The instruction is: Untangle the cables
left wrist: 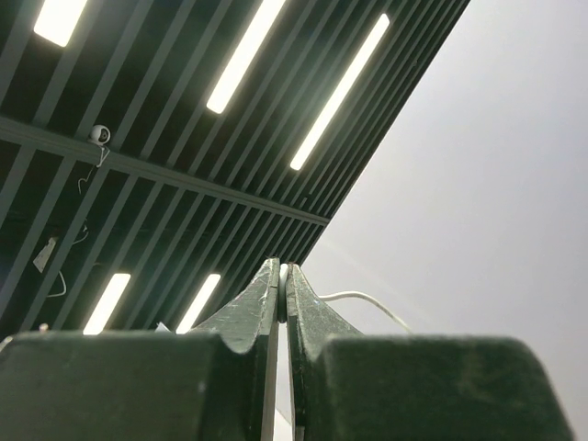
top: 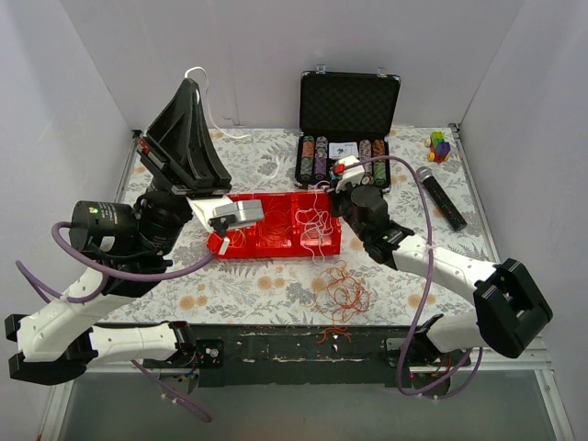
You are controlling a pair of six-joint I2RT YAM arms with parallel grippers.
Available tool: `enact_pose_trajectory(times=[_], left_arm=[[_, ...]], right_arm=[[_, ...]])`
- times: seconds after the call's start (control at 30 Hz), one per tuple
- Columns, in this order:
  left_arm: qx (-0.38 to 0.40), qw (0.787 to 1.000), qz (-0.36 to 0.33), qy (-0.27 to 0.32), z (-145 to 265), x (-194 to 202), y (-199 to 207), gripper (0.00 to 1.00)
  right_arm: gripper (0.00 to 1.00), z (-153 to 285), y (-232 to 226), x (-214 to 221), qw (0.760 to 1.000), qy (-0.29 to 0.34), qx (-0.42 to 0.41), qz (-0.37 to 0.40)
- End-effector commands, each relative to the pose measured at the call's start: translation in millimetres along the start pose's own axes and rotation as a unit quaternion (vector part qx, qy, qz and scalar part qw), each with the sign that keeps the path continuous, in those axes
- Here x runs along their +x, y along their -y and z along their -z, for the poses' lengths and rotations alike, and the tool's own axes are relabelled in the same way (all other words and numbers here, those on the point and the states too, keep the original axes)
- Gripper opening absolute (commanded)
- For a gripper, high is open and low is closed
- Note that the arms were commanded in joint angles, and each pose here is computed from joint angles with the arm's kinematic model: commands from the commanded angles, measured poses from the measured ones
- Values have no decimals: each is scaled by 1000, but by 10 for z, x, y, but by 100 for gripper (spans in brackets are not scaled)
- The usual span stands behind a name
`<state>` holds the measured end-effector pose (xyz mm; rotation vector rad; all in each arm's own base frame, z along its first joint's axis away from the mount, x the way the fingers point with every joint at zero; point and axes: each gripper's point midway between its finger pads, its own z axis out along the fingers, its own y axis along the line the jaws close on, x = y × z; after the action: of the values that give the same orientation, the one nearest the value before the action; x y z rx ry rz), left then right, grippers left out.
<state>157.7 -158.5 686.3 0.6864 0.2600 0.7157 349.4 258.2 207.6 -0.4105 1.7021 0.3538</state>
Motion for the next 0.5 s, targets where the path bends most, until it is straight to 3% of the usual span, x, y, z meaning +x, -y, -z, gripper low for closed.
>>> enact_pose_trajectory(times=[0.0,0.23,0.47], left_arm=[[1,1000,3,1,17,1,-24,0],[8,1000,-2,6,8,-30,50,0],[14,999,34,7,-45,-56,146,0]], right_arm=[[1,-137,148,-309,998,34,43,-15],[1,-357,427,40,993,-39,107,-11],[1,-523,404,419,987,-113,118,-7]])
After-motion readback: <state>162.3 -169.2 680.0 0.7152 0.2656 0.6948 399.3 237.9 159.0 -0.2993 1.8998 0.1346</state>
